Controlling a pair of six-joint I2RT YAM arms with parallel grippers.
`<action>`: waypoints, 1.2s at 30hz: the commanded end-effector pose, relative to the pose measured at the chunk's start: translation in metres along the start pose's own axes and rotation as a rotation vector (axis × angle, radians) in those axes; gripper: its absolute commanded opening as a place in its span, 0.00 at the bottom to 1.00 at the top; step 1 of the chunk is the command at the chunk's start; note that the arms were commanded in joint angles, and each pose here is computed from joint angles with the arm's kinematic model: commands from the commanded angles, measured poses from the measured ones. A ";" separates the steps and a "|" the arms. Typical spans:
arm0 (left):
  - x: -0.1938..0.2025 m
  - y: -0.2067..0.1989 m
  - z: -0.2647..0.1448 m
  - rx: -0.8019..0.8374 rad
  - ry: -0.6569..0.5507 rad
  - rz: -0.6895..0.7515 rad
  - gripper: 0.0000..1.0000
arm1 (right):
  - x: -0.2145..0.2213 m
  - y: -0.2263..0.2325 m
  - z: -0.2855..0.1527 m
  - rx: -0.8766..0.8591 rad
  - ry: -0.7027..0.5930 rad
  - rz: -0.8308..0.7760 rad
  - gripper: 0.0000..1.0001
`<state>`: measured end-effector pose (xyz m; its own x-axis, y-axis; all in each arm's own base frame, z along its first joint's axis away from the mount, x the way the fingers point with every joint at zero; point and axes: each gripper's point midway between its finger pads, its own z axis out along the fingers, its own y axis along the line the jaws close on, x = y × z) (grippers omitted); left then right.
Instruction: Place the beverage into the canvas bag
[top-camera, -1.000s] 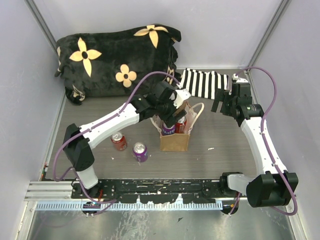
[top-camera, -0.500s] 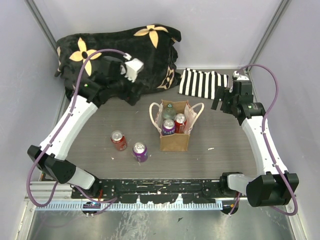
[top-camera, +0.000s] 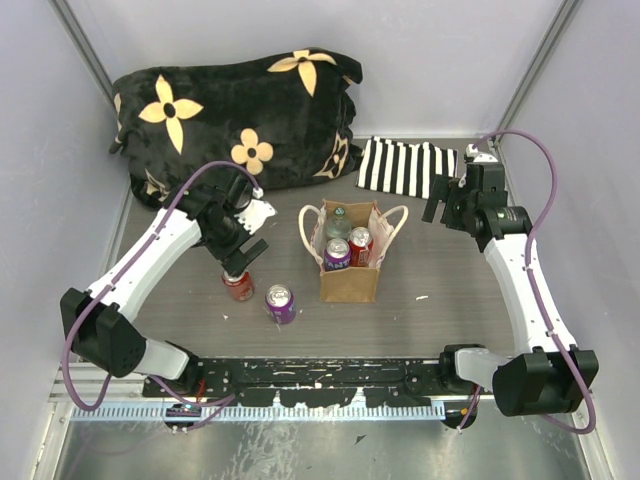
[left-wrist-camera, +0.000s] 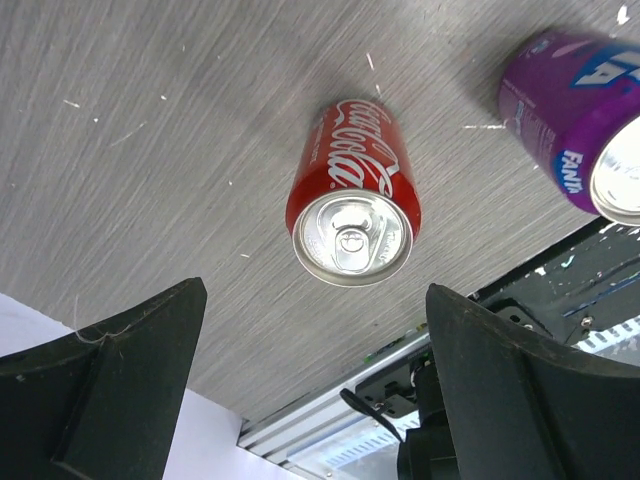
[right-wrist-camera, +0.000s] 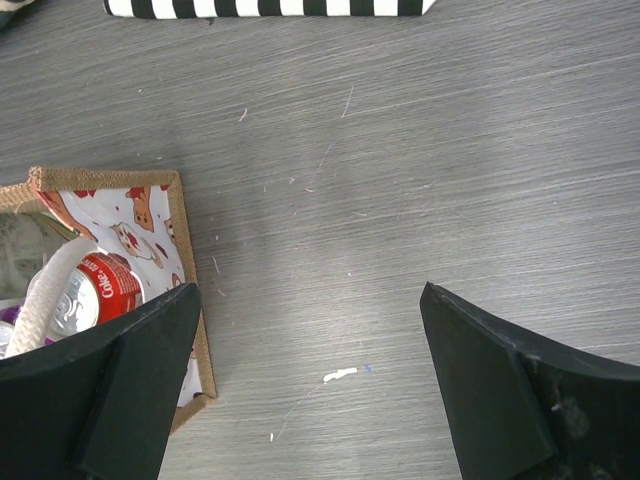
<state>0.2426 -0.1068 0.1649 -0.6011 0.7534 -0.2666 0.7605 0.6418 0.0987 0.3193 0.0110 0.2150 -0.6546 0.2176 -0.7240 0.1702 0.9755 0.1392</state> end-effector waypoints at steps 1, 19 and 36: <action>0.010 0.004 0.005 -0.006 0.034 0.012 0.98 | -0.012 0.002 -0.016 -0.020 -0.063 0.001 0.97; 0.014 -0.014 0.045 0.126 0.099 -0.068 0.98 | -0.008 -0.001 -0.014 -0.011 -0.049 -0.004 0.97; 0.022 -0.007 0.058 0.077 0.146 -0.093 0.03 | -0.005 -0.001 -0.011 -0.011 -0.039 -0.001 0.98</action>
<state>0.2263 -0.1047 0.0993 -0.6871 0.7187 -0.1068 0.7252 0.6874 -0.0397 0.3117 0.0107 0.2165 -0.6517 0.2165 -0.7269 0.1689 0.9757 0.1393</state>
